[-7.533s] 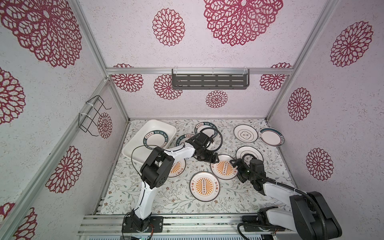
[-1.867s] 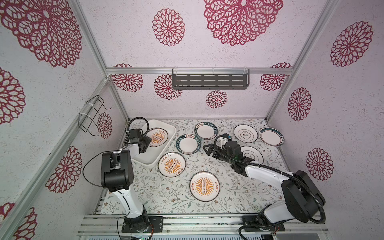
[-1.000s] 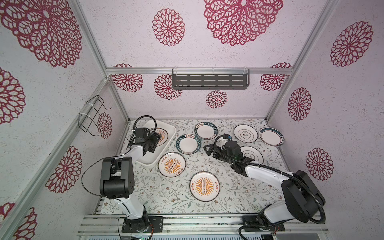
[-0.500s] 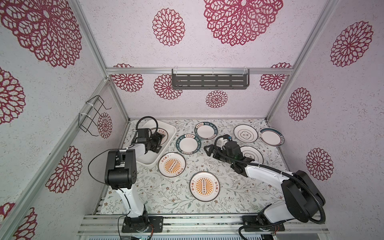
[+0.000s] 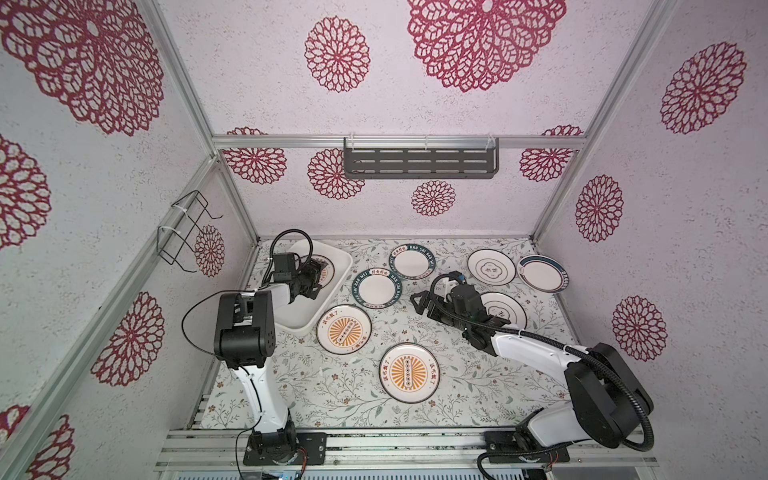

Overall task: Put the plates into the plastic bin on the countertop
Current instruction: 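Lift the open left gripper up out of the bin, then reach the left gripper to the white cloud-centre plate while the right gripper approaches it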

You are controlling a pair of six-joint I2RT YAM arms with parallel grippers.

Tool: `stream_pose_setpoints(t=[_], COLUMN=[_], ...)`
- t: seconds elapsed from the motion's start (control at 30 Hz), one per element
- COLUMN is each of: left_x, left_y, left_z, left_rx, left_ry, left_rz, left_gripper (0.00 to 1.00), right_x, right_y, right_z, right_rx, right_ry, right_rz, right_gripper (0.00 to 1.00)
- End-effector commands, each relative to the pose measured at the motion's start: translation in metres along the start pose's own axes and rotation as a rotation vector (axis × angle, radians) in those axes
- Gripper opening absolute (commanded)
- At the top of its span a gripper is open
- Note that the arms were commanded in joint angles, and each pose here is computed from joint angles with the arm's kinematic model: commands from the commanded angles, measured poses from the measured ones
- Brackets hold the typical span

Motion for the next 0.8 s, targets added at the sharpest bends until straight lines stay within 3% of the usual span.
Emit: stream_pose_setpoints(t=[0.0, 0.17, 0.27, 0.37, 0.53, 0.77], left_x=[0.008, 0.009, 0.006, -0.004, -0.047, -0.128], left_y=[-0.033, -0.065, -0.085, -0.108, -0.149, -0.187], left_z=[0.021, 0.045, 0.067, 0.09, 0.114, 0.118], left_rx=[-0.089, -0.144, -0.173, -0.202, -0.262, -0.398], left_ry=[-0.053, -0.092, -0.139, -0.171, -0.16, -0.059], left_rz=[-0.067, -0.191, -0.281, -0.401, -0.644, -0.909], left_gripper=[0.89, 0.91, 0.99, 0.97, 0.97, 0.97], right_x=[0.013, 0.014, 0.017, 0.021, 0.034, 0.048], right_y=[0.009, 0.007, 0.003, -0.005, -0.028, -0.077], right_z=[0.01, 0.01, 0.012, 0.017, 0.027, 0.053], right_rx=[0.017, 0.009, -0.016, -0.056, -0.135, -0.293], right_ry=[-0.052, -0.058, -0.073, -0.101, -0.153, -0.211], right_rz=[0.026, 0.023, 0.021, 0.007, -0.049, -0.167], right_gripper=[0.99, 0.99, 0.99, 0.99, 0.99, 0.99])
Point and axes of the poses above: each gripper's point midway between its finger pads, its own z axis back along the fingers, its own y axis along the line the jaws close on, x = y × z, the point moved 2 cm from there along z, back along the fingers, and after that the axes turned 5 degrees about -z, right-handed, at the moved point
